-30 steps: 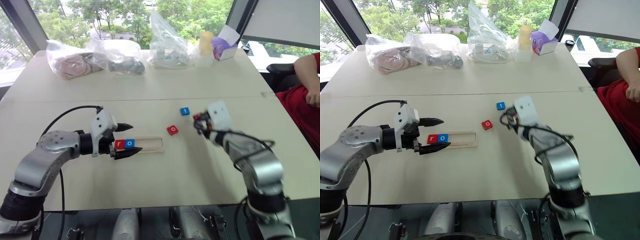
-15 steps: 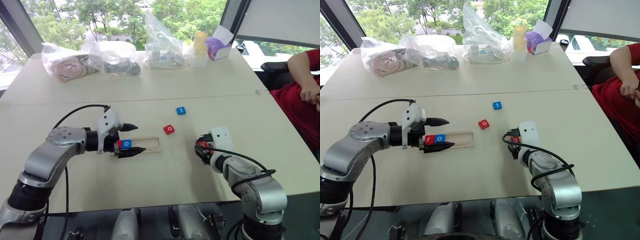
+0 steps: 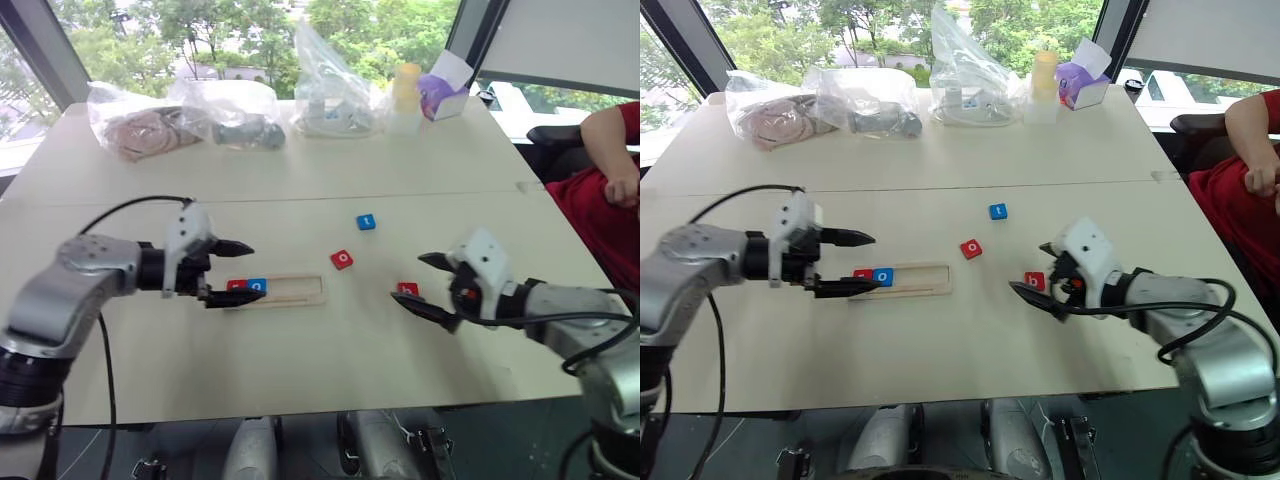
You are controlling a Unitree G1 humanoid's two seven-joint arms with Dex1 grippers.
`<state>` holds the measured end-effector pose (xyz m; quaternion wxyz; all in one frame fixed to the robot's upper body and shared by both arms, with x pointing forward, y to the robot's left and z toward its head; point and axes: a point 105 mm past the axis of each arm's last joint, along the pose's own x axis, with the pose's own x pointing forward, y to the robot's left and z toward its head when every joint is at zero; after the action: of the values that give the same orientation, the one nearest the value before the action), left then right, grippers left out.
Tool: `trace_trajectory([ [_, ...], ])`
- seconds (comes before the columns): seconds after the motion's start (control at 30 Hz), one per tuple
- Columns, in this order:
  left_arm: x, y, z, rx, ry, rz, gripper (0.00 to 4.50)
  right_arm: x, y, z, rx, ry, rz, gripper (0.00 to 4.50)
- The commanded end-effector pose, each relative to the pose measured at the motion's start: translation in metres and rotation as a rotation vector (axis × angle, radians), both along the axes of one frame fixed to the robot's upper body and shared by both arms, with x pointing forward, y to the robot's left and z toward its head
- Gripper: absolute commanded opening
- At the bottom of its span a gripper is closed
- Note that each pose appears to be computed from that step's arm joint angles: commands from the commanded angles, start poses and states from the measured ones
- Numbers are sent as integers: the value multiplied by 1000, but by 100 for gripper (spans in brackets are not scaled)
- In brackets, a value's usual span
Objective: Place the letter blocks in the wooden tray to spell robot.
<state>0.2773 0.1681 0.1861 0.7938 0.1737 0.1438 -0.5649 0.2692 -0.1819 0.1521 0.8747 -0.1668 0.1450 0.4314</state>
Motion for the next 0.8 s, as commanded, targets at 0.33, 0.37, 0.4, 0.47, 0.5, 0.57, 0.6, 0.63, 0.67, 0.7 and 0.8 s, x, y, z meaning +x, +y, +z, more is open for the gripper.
trace_trajectory([
  [0.33,-18,15,13,53,-2,9,450,32,-33,-45,-119,-42,219,445],
  [0.37,-19,17,11,57,4,21,450,32,-30,-47,-114,-40,232,445],
  [0.4,-20,19,10,60,9,30,450,32,-28,-49,-111,-39,241,445],
  [0.47,-22,23,7,70,17,53,450,33,-24,-54,-104,-34,258,445],
  [0.5,-22,25,6,72,17,63,450,34,-23,-56,-102,-35,260,445],
  [0.57,-22,28,6,71,18,78,450,38,-21,-59,-104,-42,264,445],
  [0.6,-22,28,5,72,18,83,450,40,-21,-61,-109,-46,265,445],
  [0.63,-22,30,5,75,17,88,450,42,-21,-63,-114,-49,267,445],
  [0.67,-21,31,4,77,18,92,450,44,-21,-64,-114,-48,269,445],
  [0.7,-21,31,3,80,19,95,450,45,-21,-65,-115,-48,273,445],
  [0.8,-22,35,1,87,29,106,450,44,-19,-67,-110,-45,298,367],
])
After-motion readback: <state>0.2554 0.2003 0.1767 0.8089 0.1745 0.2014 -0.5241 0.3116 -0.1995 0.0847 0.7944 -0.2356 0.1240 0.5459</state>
